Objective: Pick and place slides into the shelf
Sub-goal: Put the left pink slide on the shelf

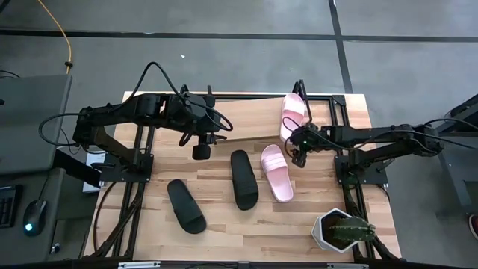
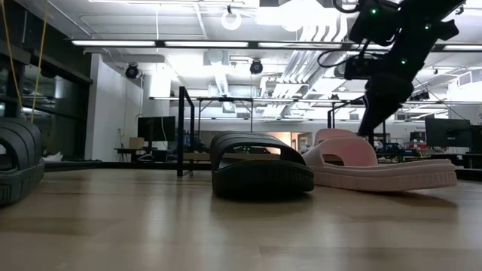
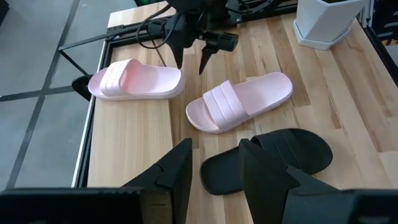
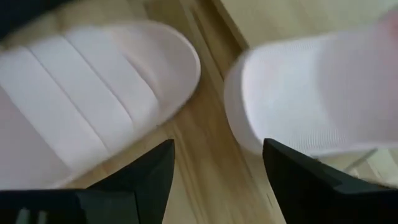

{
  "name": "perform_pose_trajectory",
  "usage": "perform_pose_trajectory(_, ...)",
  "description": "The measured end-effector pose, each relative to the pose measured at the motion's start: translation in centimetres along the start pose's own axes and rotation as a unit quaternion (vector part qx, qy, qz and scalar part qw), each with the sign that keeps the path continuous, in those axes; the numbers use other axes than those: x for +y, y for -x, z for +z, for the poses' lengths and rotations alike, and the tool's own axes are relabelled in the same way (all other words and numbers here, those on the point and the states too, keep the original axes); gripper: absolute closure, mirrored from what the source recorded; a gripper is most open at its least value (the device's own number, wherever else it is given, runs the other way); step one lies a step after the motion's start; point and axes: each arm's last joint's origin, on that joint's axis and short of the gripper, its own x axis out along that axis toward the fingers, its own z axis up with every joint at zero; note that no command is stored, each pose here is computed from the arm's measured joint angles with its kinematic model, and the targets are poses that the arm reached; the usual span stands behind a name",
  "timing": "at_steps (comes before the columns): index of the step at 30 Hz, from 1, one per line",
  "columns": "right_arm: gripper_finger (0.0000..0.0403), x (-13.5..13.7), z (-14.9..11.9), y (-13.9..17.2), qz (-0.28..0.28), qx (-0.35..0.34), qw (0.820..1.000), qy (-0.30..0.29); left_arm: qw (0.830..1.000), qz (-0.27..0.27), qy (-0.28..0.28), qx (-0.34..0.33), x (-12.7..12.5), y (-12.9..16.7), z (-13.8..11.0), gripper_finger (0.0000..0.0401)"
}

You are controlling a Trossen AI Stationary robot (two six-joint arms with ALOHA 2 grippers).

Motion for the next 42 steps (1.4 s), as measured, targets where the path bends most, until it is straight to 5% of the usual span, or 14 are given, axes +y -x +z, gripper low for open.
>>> perform_pose_trajectory(9,0.0226,0.3,1.4,-0.3,0.014,-0.058,0.998,0.009,1.0,0.0,0.0,0.0,0.0,0.0,0.0,0.0286)
perform_pose_trajectory(20,0.0392,0.9,2.0,-2.5,0.016,-0.051,0.997,0.047,1.0,0.0,0.0,0.0,0.0,0.0,0.0,0.0286)
perform_pose_trajectory(42,0.0402,-0.9,1.1,-2.8,-0.049,0.0,0.999,-0.008,1.0,0.0,0.0,0.0,0.0,0.0,0.0,0.0286)
